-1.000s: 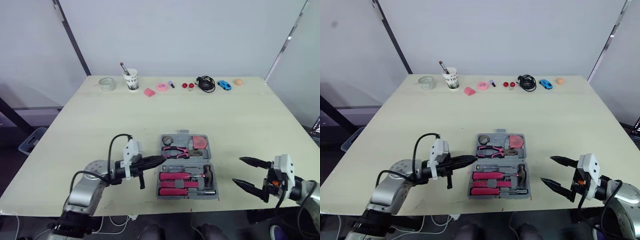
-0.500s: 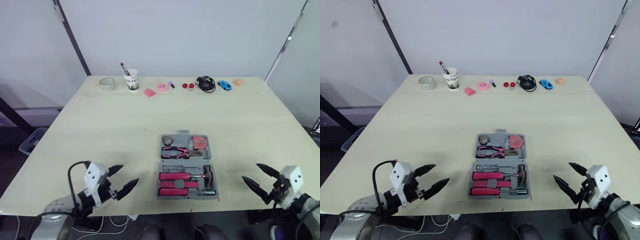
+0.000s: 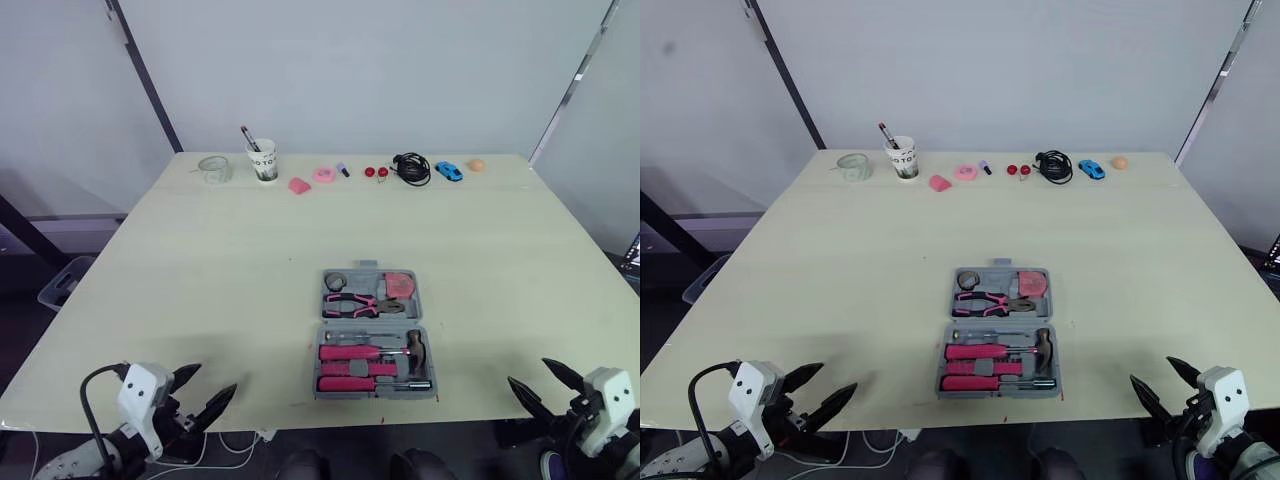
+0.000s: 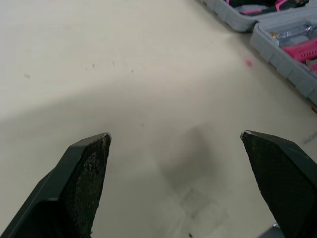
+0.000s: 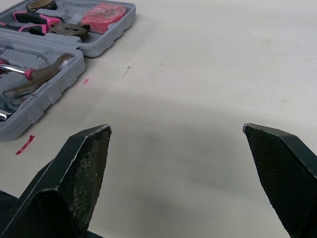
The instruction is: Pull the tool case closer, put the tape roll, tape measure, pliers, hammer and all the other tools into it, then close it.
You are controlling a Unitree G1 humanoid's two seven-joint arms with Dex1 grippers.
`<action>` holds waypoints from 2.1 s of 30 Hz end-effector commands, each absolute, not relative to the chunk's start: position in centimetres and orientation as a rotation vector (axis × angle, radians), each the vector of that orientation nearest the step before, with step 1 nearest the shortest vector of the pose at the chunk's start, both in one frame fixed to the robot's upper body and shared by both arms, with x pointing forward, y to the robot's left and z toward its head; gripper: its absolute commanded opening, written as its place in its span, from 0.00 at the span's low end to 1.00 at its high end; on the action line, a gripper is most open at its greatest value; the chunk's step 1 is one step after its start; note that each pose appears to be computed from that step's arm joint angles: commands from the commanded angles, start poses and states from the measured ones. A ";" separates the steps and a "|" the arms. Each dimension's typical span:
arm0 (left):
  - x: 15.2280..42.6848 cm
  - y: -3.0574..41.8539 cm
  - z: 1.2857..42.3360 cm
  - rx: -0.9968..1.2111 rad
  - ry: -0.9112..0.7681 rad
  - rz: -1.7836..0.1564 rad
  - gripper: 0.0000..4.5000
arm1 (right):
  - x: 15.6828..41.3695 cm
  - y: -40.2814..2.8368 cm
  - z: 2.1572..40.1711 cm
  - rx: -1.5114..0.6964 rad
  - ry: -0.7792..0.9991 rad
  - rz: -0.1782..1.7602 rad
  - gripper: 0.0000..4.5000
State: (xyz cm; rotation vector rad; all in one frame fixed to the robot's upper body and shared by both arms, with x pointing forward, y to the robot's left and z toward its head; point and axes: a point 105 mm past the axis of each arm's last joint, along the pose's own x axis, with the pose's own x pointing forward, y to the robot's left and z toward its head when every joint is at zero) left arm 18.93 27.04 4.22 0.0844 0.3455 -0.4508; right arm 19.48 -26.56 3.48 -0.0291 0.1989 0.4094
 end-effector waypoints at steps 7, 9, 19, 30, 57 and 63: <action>21.8 26.4 5.3 0.143 0.308 -0.537 1.00 | 21.9 -24.5 5.7 -0.086 0.168 0.601 1.00; 22.5 26.2 5.2 0.150 0.310 -0.565 1.00 | 22.8 -24.2 5.9 -0.117 0.171 0.625 1.00; 26.0 24.1 4.1 0.186 0.354 -0.775 0.73 | 26.4 -21.6 7.0 -0.165 0.196 0.783 0.88; 30.1 19.8 3.2 0.250 0.384 -1.043 0.00 | 29.8 -19.3 5.1 -0.275 0.324 0.934 0.00; 32.1 16.9 2.1 0.296 0.444 -1.174 0.00 | 32.9 -14.5 3.6 -0.384 0.344 1.049 0.00; 32.3 16.6 1.9 0.311 0.454 -1.181 0.00 | 32.6 -14.4 3.1 -0.399 0.353 1.059 0.00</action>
